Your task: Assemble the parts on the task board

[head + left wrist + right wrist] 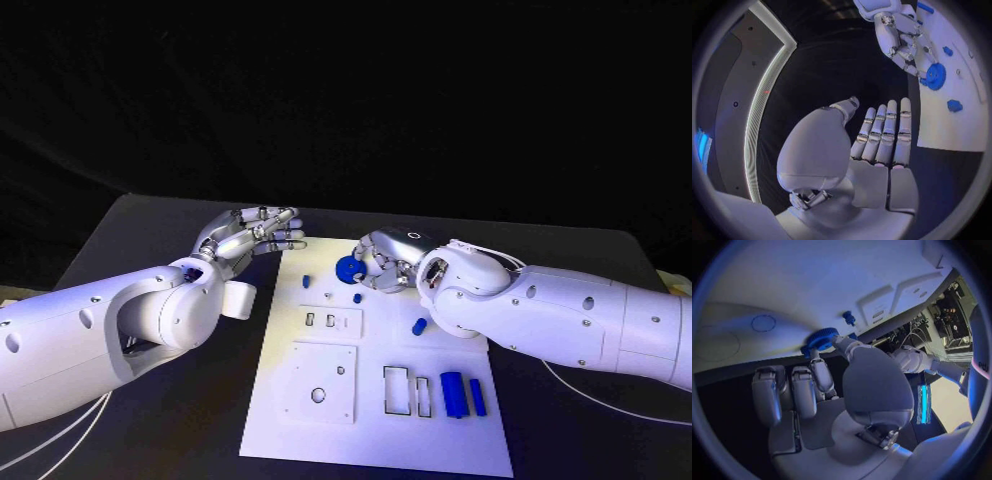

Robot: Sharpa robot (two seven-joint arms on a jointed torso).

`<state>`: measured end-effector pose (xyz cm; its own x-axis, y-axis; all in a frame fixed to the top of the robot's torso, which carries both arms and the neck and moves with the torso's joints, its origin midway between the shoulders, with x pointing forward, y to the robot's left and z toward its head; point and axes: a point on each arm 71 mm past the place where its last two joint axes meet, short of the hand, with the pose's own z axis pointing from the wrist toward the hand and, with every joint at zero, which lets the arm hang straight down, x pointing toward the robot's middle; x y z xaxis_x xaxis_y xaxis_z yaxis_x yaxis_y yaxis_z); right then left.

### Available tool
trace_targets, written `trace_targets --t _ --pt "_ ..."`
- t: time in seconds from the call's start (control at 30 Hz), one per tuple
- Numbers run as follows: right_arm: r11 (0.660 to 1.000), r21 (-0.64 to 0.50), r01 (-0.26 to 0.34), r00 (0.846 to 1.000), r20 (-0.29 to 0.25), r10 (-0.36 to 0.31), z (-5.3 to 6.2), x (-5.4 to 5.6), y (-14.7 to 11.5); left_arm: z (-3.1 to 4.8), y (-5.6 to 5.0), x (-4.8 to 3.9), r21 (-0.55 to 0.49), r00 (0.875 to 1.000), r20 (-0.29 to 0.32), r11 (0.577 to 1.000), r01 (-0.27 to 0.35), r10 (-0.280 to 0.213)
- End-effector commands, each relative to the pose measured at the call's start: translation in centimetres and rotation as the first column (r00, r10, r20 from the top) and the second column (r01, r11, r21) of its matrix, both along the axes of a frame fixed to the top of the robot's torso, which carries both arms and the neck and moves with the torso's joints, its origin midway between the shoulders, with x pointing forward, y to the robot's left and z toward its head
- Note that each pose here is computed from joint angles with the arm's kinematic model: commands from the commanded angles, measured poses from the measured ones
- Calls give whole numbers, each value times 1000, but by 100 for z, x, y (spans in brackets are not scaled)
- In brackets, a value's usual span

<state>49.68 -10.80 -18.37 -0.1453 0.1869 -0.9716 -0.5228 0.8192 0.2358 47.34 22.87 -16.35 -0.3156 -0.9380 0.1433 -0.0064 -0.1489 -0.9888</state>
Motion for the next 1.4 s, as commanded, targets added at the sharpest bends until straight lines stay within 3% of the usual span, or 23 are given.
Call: trace_targets --t 0.03,0.37,0.53,0.63,0.73,0.83,1.03,1.23,1.4 --pt "1000 -2 -6 1000 -21 5 -17 -8 -7 18 -18 -5 -9 1000 6 1000 11 -11" --pt "998 54 16 1000 12 -17 46 -58 -162 17 -4 -3 -8 1000 6 1000 8 -8" --pt "983 181 13 999 26 -19 197 -131 -398 17 12 3 -7 1000 9 1000 4 -4" --pt "963 269 8 1000 1 -8 288 -163 -584 16 21 8 -8 1000 11 1000 3 -3" --pt "942 335 27 998 -69 -4 332 -186 -813 16 27 11 -9 1000 12 1000 3 -3" --pt "928 369 62 990 -142 -9 328 -188 -1066 14 28 15 -10 1000 13 1000 4 -4" --pt "924 365 118 974 -223 -37 277 -175 -1548 11 33 21 -10 1000 13 1000 4 -4" --pt "929 322 180 964 -246 -102 212 -180 -1961 4 44 30 -9 1000 11 1000 2 -2" --pt "940 268 211 959 -244 -146 118 -159 -2134 -1 37 36 -12 1000 9 1000 5 -5"
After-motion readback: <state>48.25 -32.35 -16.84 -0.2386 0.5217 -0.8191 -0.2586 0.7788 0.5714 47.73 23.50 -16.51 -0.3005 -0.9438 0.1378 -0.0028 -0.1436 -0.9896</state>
